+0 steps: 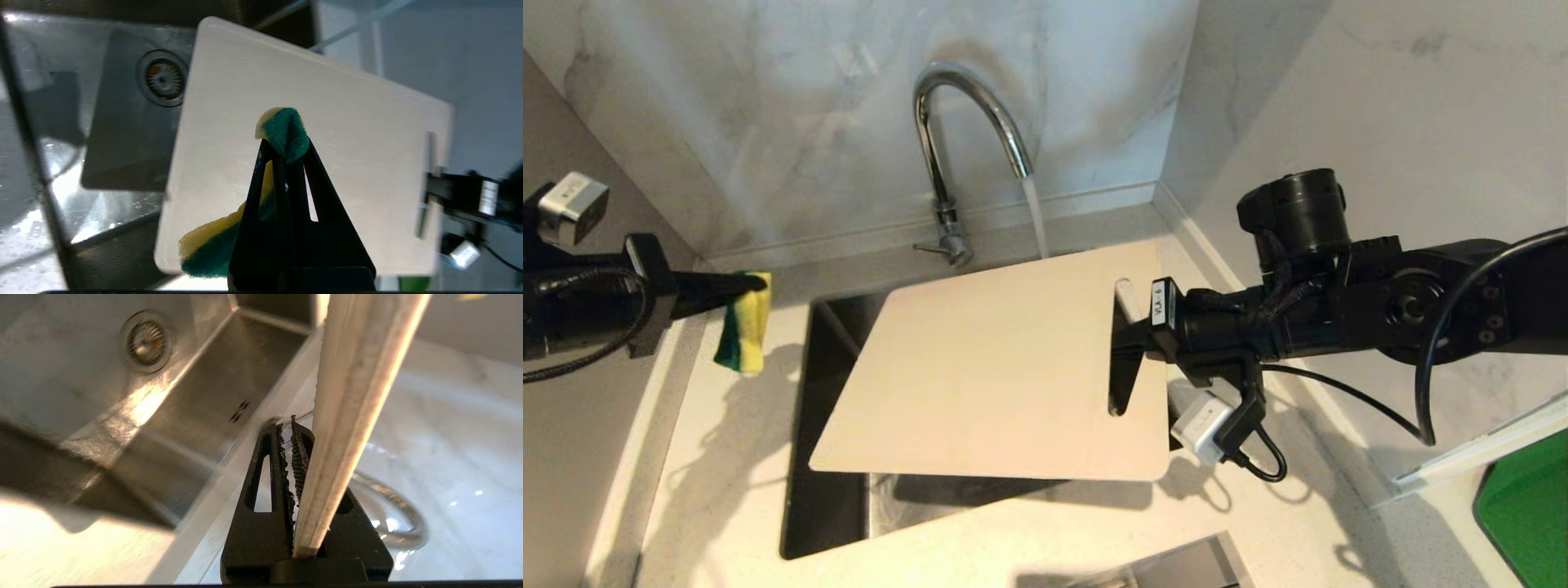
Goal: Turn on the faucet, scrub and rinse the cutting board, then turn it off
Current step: Scrub the cutting board underwater
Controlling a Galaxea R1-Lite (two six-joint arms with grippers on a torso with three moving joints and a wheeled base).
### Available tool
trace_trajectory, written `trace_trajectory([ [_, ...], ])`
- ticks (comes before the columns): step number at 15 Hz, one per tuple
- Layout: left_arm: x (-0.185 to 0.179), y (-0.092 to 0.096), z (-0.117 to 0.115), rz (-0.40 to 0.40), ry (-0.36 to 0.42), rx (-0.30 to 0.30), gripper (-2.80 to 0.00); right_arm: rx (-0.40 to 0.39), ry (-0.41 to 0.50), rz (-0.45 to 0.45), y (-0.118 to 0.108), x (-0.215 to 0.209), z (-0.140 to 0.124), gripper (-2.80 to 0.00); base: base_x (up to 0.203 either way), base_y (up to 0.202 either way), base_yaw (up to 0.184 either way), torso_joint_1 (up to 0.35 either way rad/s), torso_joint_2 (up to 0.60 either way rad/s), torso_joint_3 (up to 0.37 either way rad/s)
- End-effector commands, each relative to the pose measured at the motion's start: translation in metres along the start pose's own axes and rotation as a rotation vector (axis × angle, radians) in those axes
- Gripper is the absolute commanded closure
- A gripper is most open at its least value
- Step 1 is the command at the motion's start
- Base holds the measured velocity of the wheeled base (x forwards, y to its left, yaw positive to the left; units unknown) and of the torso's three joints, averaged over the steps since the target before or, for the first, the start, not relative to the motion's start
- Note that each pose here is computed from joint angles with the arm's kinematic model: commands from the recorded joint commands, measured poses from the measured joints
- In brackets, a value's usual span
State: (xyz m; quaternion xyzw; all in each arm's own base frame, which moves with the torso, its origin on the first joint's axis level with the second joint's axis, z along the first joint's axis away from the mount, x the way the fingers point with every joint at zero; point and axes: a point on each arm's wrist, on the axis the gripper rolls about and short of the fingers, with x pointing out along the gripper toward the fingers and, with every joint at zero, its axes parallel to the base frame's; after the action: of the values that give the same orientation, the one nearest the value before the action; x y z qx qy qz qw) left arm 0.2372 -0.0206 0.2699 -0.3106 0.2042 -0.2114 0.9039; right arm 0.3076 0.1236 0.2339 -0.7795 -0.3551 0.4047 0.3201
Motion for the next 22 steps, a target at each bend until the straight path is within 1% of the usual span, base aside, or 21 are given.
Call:
trace_trajectory([
  [1, -0.011, -0.023, 0.014, -0.068, -0.028, 0.033, 0.0, -0.007, 0.002, 0.036, 0.005, -0.002, -0.005, 0.0, 0.0, 0.0, 0.0, 0.0, 0.0, 0.0],
  [4, 0.002, -0.041, 0.027, -0.13, -0.023, 0.064, 0.0, -0.057, 0.011, 0.097, -0.001, -0.001, -0.018, 0.0, 0.0, 0.0, 0.0, 0.0, 0.0, 0.0],
  [6, 0.003, -0.05, 0.021, -0.163, -0.001, 0.077, 0.0, -0.088, 0.0, 0.121, -0.003, 0.004, -0.029, 0.0, 0.0, 0.0, 0.0, 0.0, 0.0, 0.0],
  [9, 0.005, -0.05, 0.02, -0.167, 0.001, 0.086, 0.0, -0.144, -0.009, 0.154, -0.002, 0.018, -0.047, 0.0, 0.0, 0.0, 0.0, 0.0, 0.0, 0.0],
  [12, 0.009, -0.048, 0.02, -0.162, 0.005, 0.101, 0.0, -0.183, -0.006, 0.158, 0.001, 0.032, -0.06, 0.0, 0.0, 0.0, 0.0, 0.0, 0.0, 0.0],
  [14, 0.011, -0.048, 0.02, -0.164, 0.011, 0.101, 0.0, -0.211, -0.006, 0.156, 0.006, 0.041, -0.066, 0.0, 0.0, 0.0, 0.0, 0.0, 0.0, 0.0],
  [18, 0.014, -0.05, 0.017, -0.174, 0.025, 0.102, 0.0, -0.23, 0.016, 0.151, 0.015, 0.057, -0.08, 0.0, 0.0, 0.0, 0.0, 0.0, 0.0, 0.0],
  [22, 0.015, -0.051, 0.015, -0.178, 0.032, 0.102, 0.0, -0.228, 0.034, 0.162, 0.021, 0.057, -0.084, 0.0, 0.0, 0.0, 0.0, 0.0, 0.0, 0.0],
])
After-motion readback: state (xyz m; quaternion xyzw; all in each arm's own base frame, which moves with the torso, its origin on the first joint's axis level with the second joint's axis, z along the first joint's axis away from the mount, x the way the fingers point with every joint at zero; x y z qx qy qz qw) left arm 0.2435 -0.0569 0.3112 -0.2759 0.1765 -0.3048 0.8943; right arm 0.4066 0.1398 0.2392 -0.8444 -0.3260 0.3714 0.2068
